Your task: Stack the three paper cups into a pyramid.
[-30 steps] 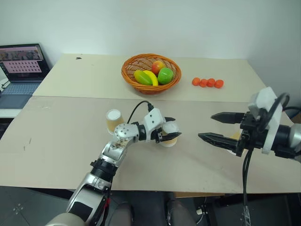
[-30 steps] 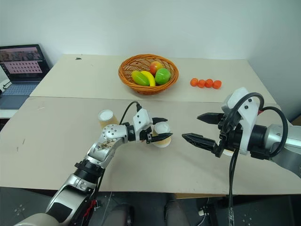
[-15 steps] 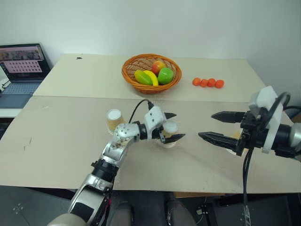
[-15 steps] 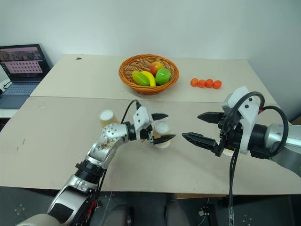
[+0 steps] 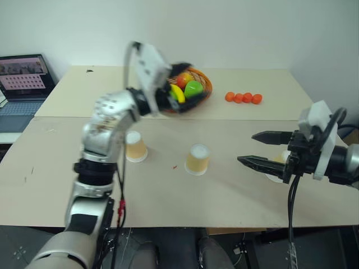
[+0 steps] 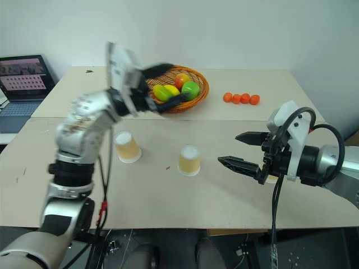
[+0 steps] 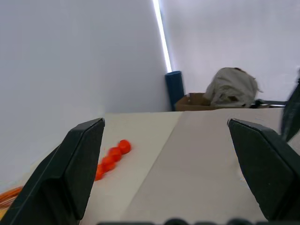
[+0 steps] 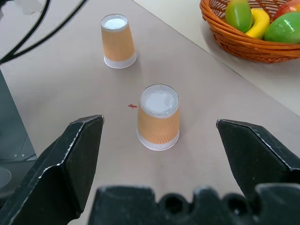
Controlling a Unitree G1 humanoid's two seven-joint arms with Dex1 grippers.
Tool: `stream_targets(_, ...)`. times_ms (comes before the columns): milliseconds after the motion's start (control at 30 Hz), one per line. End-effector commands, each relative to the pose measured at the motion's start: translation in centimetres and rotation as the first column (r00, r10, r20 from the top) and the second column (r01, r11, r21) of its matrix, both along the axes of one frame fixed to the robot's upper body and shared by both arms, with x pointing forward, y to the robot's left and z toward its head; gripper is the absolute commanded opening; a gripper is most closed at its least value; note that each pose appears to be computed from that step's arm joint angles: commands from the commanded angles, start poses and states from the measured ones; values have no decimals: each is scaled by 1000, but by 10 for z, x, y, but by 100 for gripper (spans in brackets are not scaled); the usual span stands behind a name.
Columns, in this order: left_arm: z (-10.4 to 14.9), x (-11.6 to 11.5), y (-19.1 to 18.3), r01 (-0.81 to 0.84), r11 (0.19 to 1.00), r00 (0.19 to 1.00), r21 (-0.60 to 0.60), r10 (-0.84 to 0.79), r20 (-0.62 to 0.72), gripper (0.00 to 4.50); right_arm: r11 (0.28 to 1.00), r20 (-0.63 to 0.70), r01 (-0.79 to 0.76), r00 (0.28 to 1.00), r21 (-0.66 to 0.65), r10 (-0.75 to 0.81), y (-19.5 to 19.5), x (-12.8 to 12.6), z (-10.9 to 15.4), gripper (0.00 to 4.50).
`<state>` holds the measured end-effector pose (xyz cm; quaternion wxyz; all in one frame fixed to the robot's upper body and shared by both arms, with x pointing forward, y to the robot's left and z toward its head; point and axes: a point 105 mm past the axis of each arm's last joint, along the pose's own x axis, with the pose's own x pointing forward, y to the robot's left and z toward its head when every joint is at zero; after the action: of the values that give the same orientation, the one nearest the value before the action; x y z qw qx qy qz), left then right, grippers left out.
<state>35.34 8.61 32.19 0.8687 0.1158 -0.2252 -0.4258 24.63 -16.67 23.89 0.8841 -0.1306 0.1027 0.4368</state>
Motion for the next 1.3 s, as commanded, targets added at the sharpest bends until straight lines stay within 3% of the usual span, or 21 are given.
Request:
stream_targets(33, 20, -1, 43, -187, 979, 979, -75, 192, 70, 448, 1000, 64, -28, 998, 9, 28, 1, 4, 11, 450)
stream_targets(133, 4, -3, 74, -320, 946, 947, -60, 321, 23, 448, 998, 55, -63, 997, 6, 62, 2, 4, 11, 450)
stream_targets(233, -44, -22, 97, -388, 921, 921, 28, 388, -35, 448, 992, 49, -125, 991, 22, 124, 4, 2, 16, 450)
stream_targets(467, -106, -49, 109, -477, 878, 866, 24, 475, -155, 448, 985, 43, -172, 984, 15, 171, 9, 13, 17, 450)
stream_targets(800, -136, -47, 114, -540, 842, 822, -2, 527, -218, 448, 985, 51, -171, 984, -2, 171, 9, 15, 19, 450)
stream_targets(1000, -160, -38, 104, -504, 864, 823, 11, 484, -298, 448, 990, 67, -141, 988, -9, 141, 4, 12, 23, 450)
stream_targets(1300, -171, -27, 91, -470, 883, 838, 11, 450, -309, 448, 994, 79, -112, 990, -16, 113, 1, 9, 25, 450)
